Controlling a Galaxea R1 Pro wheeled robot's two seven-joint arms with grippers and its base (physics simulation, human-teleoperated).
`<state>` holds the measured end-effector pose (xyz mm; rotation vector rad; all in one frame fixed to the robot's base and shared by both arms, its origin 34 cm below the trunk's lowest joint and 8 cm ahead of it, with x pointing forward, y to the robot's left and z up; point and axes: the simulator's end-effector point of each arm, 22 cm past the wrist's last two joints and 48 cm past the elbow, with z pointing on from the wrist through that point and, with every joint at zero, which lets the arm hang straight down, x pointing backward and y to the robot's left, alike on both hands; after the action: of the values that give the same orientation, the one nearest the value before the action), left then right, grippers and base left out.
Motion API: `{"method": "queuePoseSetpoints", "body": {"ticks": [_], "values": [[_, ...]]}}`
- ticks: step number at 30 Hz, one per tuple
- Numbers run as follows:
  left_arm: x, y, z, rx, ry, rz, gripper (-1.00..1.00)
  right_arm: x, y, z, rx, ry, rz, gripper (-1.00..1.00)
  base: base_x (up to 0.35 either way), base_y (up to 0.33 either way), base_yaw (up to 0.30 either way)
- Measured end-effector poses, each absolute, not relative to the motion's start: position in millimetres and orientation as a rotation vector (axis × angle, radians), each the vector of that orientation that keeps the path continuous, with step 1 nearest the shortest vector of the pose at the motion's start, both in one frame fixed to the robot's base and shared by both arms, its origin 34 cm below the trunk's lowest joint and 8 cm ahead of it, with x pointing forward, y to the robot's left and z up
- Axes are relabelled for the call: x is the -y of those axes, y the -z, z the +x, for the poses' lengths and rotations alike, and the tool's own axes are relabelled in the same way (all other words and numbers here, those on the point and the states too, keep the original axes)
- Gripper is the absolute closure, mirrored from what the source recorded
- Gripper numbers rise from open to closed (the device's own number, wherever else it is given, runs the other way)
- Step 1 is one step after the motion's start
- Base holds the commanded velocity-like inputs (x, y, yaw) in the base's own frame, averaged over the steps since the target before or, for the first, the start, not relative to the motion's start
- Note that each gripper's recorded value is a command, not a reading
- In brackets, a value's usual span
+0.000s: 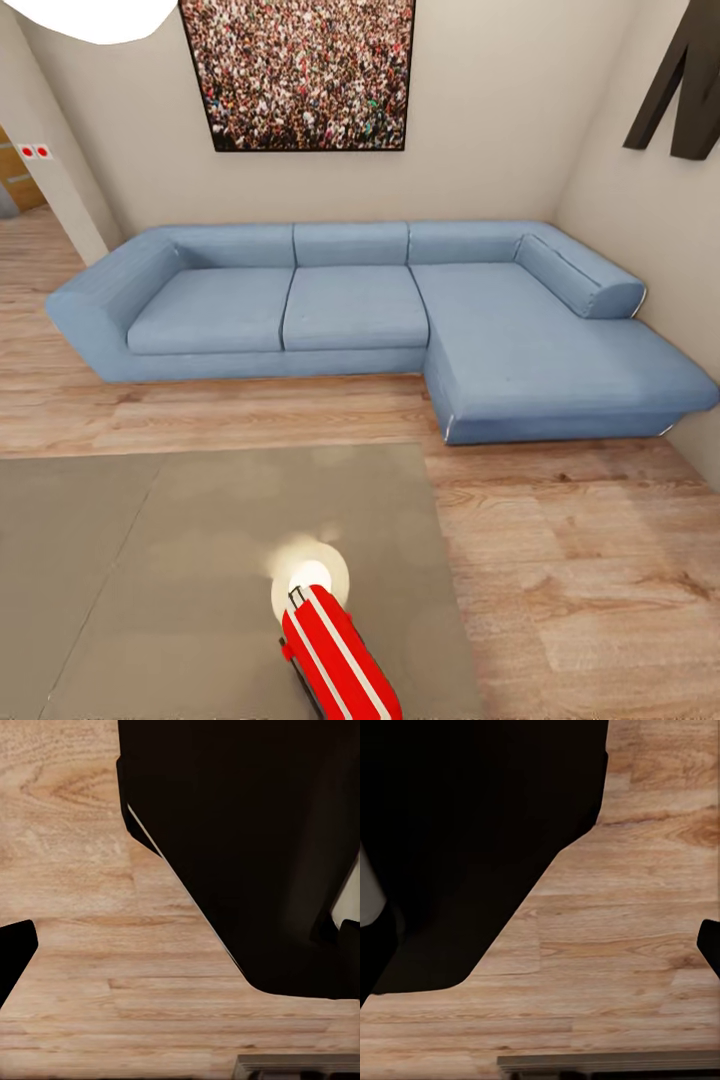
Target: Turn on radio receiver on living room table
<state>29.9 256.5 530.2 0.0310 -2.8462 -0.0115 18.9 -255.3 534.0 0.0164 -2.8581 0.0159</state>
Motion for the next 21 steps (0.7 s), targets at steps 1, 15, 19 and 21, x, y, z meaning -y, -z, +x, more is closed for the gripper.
{"method": "queuePoseSetpoints", "body": {"ticks": [1,15,19,21], "values": [[-256.5,-530.4,29.3,2.845,0.012,0.032,-1.0,255.4,-534.2,18.4,2.857,-0.016,0.017,-1.0,0.0,0.0,0.0],[-256.5,-532.9,21.2,2.823,0.012,0.031,-1.0,255.7,-536.9,10.4,2.835,-0.016,0.017,-1.0,0.0,0.0,0.0],[-256.5,-533.6,18.9,2.816,0.012,0.031,-1.0,255.7,-537.7,8.1,2.829,-0.016,0.018,-1.0,0.0,0.0,0.0],[-256.5,-534.0,17.7,2.813,0.012,0.031,-1.0,255.7,-538.2,7.0,2.825,-0.016,0.018,-1.0,0.0,0.0,0.0]]}}
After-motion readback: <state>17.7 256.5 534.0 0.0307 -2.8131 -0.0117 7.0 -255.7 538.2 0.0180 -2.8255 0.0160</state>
